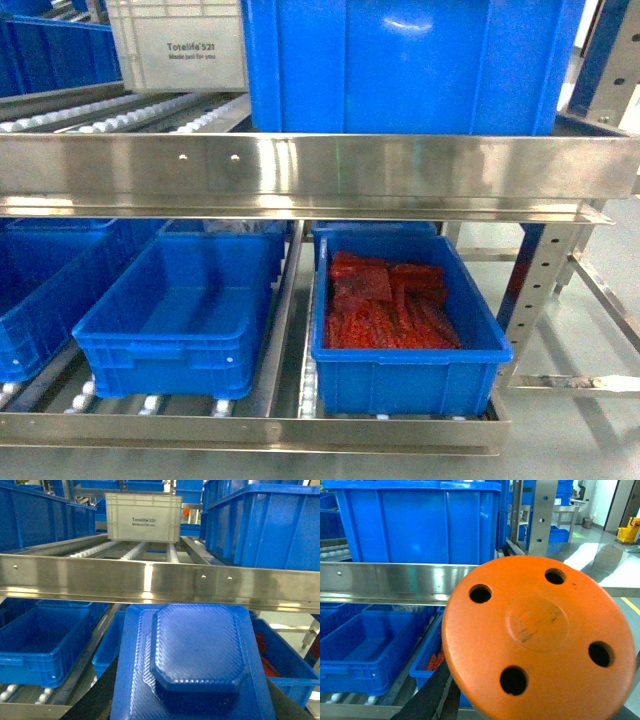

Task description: Sort blue parts and orange caps into right shelf containers

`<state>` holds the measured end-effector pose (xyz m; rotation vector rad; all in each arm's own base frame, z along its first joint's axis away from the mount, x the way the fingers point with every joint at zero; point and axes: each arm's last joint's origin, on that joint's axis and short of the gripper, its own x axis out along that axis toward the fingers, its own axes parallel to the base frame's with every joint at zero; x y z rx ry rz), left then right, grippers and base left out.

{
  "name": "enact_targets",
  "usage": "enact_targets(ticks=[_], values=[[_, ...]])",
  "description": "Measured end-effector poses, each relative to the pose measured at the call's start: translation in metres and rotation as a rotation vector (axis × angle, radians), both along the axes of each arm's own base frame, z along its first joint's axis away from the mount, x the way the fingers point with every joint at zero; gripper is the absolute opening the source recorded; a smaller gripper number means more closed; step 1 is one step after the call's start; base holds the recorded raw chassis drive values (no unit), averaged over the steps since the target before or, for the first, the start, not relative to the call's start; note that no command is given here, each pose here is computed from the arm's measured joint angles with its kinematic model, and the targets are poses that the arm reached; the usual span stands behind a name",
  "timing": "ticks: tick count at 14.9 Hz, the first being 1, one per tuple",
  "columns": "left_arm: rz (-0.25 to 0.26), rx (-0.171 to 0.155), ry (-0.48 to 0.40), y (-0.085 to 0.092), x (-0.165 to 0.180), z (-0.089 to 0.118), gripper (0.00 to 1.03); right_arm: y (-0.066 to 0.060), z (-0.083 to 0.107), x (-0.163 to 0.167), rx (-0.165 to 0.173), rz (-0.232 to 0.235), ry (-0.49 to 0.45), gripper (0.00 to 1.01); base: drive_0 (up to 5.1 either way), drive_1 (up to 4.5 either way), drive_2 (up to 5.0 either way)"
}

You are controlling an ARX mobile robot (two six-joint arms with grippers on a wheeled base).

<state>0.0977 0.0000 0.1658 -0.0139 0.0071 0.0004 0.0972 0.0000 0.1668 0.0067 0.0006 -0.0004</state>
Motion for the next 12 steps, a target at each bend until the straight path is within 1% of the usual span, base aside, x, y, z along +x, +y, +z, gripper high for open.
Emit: enact_targets(ticks=[12], values=[[0.000,0.000,-0.001,0.0000,0.0000,0.0001,0.41,0.0000,0.0002,0.0000,0.000,0.000,-0.002,0.43,-5.1,2.37,2.4]])
